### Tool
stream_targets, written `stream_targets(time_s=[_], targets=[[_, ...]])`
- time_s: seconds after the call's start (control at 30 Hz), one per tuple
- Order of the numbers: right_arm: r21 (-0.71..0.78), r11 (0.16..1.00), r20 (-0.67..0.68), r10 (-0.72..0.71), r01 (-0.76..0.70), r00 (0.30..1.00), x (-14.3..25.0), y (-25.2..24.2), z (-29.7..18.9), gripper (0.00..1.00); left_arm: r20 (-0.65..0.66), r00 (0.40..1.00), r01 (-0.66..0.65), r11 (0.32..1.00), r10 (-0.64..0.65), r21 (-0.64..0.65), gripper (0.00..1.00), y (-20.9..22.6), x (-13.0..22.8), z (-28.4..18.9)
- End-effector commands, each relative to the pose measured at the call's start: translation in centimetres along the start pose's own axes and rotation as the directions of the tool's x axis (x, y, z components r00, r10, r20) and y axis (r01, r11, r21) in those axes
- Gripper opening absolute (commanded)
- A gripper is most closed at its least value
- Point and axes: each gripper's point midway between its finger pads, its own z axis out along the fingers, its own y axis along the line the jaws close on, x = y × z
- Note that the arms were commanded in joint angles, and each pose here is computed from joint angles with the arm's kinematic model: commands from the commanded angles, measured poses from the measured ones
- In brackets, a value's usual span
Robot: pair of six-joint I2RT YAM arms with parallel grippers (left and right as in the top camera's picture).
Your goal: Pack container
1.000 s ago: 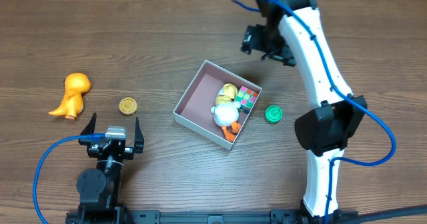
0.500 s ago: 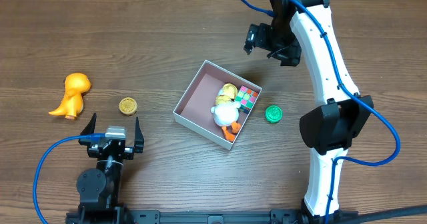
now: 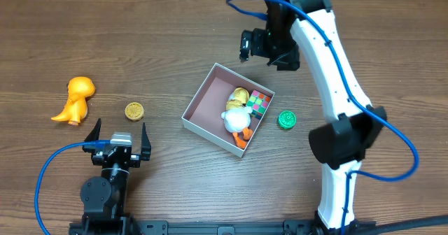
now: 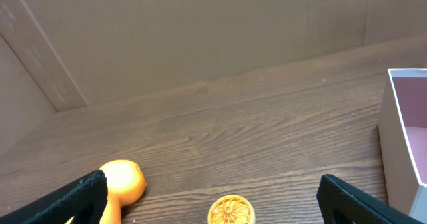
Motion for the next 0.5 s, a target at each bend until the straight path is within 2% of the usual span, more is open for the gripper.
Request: stream_targets(time_s=[0.0,0.2,0.33,0.47], targets=[[0.031,0.999,0.221,0.022,-0.029,0.975,0.1,-2.0,-7.6,1.0,-0.007,1.0,0.011,1.0,-0.011,-0.018,1.0,0.4,0.2,0.0],[0.034,0.992,0.328,0.101,-0.118,0.939,2.8,-6.4,-12.9,1.0,-0.007,1.0,0.011,1.0,-0.011,-0.018,1.0,0.4,0.2,0.0],[0.054,0.971,0.311,0.207,-0.234,0.928,5.1,-9.8,-12.8,1.0,-0.007,1.0,0.011,1.0,-0.011,-0.018,1.0,0.4,0.2,0.0],[0.082,0.913,0.289,0.362,-0.4,0.886,7.4,-12.5,-11.6,1.0,-0.007,1.0,0.011,1.0,-0.011,-0.018,1.0,0.4,0.2,0.0]])
